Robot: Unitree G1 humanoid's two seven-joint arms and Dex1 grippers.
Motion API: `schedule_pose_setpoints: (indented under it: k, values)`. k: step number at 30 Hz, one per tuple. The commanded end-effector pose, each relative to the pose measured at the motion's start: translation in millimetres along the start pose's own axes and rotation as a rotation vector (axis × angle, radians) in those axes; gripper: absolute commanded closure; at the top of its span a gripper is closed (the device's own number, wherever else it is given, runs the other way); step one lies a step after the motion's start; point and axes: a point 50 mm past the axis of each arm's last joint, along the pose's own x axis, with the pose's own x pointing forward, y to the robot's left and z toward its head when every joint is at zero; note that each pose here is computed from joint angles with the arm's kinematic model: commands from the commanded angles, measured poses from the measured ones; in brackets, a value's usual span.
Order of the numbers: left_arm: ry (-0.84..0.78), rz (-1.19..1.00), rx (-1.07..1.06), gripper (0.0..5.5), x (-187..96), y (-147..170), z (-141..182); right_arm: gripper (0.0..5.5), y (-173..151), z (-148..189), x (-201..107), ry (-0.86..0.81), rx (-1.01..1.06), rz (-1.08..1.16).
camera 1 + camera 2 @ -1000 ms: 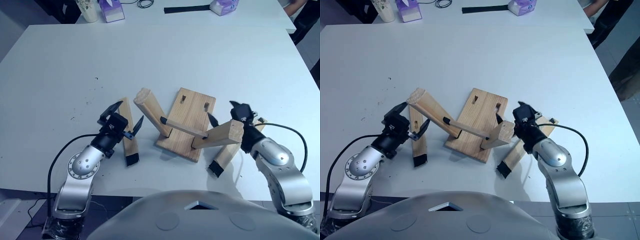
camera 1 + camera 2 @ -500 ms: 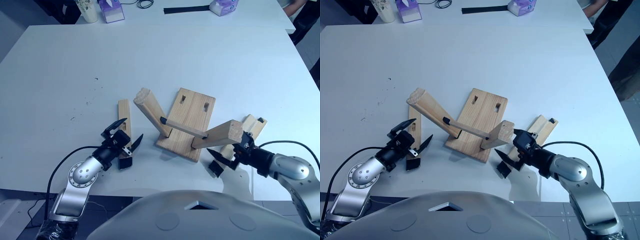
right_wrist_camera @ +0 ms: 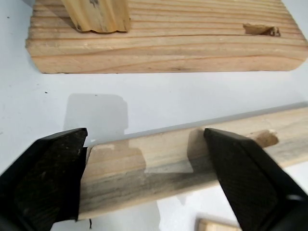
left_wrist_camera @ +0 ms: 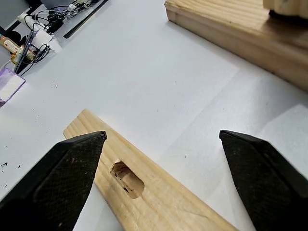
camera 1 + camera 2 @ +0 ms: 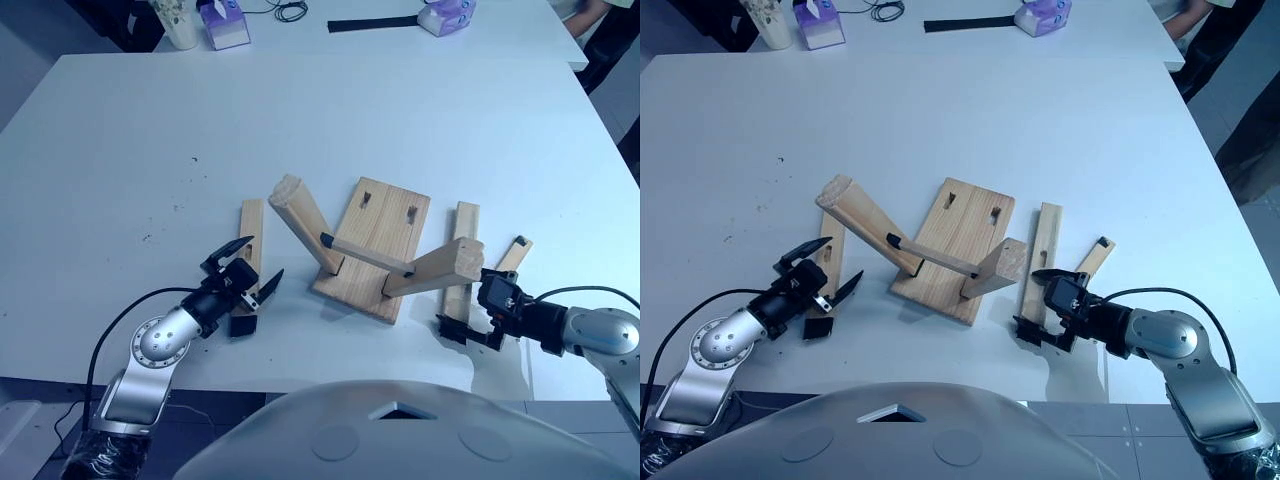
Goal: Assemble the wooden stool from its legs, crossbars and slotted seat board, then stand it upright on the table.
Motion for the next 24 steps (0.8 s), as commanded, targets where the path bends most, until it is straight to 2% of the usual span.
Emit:
schedule_pose_setpoints:
  k: [1, 9, 15, 24]
  values:
    - [0.188, -0.059, -0.002, 1.13, -10.3, -2.5, -30.6, 1.02, -6.8, -15.3, -6.1, 0.087, 0.032, -0.041]
    - [0.263, -0.041, 0.041, 1.13, -12.3, 16.2, -42.8, 1.02, -10.5, -26.1, -8.8, 0.096, 0.076, -0.1]
    - [0.255, -0.002, 0.068, 1.13, -1.9, 32.0, -39.0, 1.02, -15.1, 4.6, -2.0, -0.041, 0.031, -0.108]
    - [0.31, 0.053, 0.093, 1.13, 3.2, 45.0, -47.4, 1.02, -9.8, 40.1, -2.3, -0.154, -0.034, -0.026]
